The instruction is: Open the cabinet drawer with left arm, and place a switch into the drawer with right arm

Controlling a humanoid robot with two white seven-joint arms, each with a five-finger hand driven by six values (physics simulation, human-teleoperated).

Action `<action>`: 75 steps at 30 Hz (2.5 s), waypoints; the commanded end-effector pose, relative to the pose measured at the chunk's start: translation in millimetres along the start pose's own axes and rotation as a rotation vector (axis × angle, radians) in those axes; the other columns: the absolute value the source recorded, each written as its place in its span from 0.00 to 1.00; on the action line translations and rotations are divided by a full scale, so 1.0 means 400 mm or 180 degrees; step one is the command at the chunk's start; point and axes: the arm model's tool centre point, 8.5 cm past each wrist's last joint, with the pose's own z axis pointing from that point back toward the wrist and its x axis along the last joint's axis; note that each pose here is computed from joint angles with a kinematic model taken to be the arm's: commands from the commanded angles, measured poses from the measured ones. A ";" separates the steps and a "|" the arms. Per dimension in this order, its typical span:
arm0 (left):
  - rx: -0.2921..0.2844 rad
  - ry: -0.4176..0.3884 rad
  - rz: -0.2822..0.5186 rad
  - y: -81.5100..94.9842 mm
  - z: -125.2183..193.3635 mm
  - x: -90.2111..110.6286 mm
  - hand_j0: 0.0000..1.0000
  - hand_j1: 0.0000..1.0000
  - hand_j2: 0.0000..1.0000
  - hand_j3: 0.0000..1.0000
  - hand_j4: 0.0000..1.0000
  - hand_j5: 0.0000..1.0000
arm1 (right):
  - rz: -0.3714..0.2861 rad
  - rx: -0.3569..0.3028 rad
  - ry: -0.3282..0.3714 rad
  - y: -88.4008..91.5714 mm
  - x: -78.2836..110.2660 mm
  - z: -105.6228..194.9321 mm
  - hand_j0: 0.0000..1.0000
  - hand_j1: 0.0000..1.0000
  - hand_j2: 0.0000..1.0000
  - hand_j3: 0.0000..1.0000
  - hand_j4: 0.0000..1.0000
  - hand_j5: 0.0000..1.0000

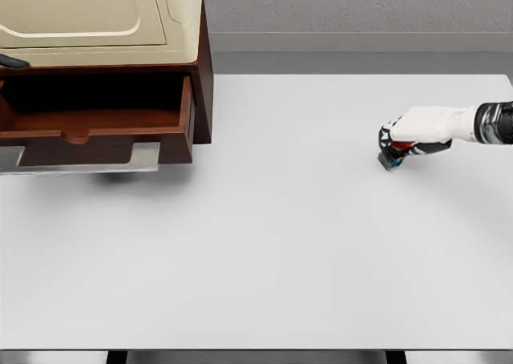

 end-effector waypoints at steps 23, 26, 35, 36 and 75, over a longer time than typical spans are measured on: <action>0.0079 -0.0045 0.0058 0.008 -0.001 -0.001 1.00 1.00 1.00 1.00 1.00 1.00 | 0.0348 -0.0902 -0.0734 -0.362 0.195 -0.149 0.42 0.42 0.42 0.42 0.42 0.42; 0.0085 -0.0031 0.0055 0.009 0.002 -0.004 1.00 1.00 1.00 1.00 1.00 1.00 | 0.0382 -0.0948 -0.0853 -0.395 0.226 -0.161 0.42 0.42 0.42 0.42 0.42 0.42; 0.0075 -0.0041 0.0072 0.005 -0.001 -0.005 1.00 1.00 1.00 1.00 1.00 1.00 | 0.0683 -0.0958 -0.1272 -0.508 0.366 -0.215 0.42 0.42 0.42 0.42 0.42 0.42; 0.0075 -0.0058 0.0078 0.003 -0.005 -0.005 1.00 1.00 1.00 1.00 1.00 1.00 | 0.0713 -0.0983 -0.1304 -0.522 0.380 -0.217 0.42 0.42 0.42 0.42 0.42 0.42; 0.0044 -0.0125 0.0116 -0.015 -0.023 -0.011 1.00 1.00 1.00 1.00 1.00 1.00 | 0.1303 -0.0859 -0.1393 -0.782 0.612 -0.338 1.00 1.00 1.00 1.00 1.00 1.00</action>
